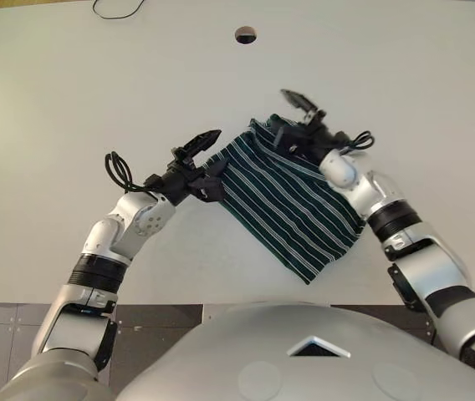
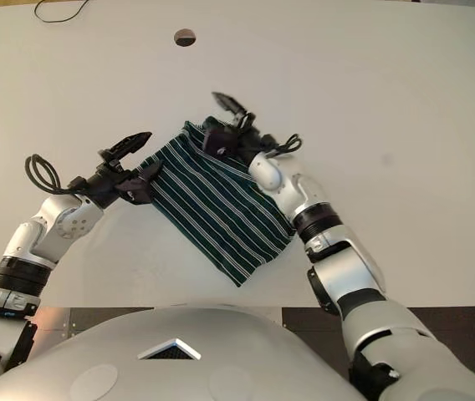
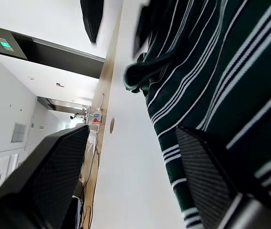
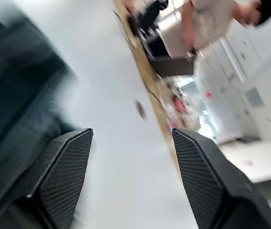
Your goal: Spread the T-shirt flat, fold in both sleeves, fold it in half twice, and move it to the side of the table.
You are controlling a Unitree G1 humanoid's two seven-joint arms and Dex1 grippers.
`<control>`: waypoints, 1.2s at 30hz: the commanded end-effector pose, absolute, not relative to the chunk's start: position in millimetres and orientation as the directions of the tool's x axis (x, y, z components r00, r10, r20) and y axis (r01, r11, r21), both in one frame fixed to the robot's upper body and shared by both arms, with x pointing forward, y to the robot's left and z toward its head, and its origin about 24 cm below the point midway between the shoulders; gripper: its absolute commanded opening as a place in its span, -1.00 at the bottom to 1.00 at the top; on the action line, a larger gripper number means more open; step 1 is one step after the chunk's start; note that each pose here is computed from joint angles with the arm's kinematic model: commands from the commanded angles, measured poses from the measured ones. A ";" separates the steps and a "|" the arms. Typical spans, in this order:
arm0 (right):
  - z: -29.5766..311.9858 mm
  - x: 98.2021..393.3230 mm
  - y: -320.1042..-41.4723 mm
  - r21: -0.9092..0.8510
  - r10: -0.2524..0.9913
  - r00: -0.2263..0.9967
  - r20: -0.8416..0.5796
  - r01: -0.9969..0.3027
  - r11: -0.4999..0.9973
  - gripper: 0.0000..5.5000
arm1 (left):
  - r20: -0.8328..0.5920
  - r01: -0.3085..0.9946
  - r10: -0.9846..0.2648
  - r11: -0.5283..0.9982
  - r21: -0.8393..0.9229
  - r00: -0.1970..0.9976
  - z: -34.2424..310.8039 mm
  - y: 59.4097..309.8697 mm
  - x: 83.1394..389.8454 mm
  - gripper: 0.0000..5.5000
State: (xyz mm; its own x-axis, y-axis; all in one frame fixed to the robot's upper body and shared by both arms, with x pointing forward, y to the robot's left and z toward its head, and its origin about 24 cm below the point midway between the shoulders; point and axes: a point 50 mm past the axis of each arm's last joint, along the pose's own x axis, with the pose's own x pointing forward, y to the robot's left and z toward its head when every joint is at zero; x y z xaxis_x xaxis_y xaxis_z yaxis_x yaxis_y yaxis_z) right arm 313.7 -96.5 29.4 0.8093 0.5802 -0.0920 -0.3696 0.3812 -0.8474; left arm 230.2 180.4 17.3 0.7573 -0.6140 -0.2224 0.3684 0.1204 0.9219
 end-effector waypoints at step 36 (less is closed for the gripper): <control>13.2 290.7 -86.7 -0.794 0.631 0.763 -0.140 -0.467 0.388 0.12 | -0.323 0.432 -0.568 0.065 0.899 0.757 1.4 196.2 227.4 0.23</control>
State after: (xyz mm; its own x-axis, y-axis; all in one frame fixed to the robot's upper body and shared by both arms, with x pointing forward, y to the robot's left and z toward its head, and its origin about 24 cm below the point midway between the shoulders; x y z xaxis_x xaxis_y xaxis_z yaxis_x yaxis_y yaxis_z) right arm 282.2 -55.9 8.8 0.6917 0.7062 -0.1509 -0.5110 0.3311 -0.7932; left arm 234.5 182.9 14.0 0.7587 -0.6114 -0.2249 0.3723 0.1237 0.9198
